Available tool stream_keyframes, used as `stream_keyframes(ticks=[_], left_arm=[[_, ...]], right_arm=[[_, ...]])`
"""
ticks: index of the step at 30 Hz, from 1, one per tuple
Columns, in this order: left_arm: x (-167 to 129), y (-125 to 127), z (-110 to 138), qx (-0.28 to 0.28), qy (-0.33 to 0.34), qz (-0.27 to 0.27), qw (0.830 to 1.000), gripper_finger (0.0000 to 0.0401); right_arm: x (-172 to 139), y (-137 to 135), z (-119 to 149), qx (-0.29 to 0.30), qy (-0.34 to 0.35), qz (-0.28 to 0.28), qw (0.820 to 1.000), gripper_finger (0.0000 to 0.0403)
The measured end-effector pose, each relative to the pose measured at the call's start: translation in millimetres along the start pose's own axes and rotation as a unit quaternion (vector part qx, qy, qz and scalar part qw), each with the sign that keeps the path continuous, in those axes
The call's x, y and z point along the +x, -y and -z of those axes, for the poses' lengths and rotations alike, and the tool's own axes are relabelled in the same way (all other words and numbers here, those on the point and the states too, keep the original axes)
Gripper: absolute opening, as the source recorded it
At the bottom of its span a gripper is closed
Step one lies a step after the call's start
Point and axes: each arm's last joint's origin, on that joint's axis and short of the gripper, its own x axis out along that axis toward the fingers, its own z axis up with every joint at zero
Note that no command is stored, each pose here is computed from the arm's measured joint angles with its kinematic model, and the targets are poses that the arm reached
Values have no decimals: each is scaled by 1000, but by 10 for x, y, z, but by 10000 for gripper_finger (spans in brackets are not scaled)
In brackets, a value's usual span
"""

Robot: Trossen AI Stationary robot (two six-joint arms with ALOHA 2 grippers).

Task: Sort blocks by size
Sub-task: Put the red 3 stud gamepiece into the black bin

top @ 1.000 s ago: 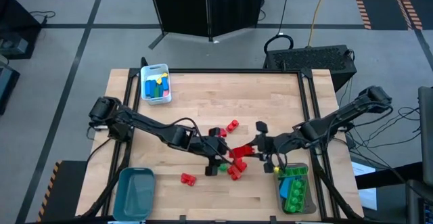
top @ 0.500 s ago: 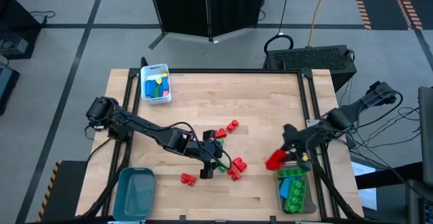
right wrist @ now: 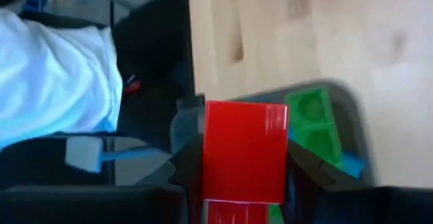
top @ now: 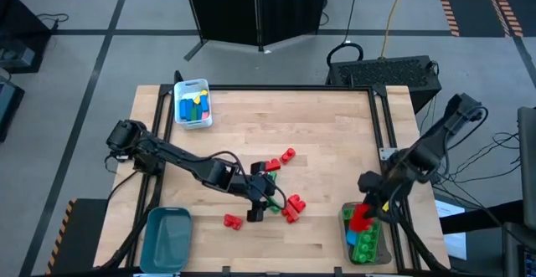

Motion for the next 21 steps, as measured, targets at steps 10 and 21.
stream_keyframes(ticks=[10,21], left_arm=[[-2,15,5,-1,-1,1,1000,233],[2,-7,1,1,-1,-2,1000,233]], right_arm=[[395,-196,81,17,-40,-4,999,123],[757,-184,151,62,-93,55,992,142]])
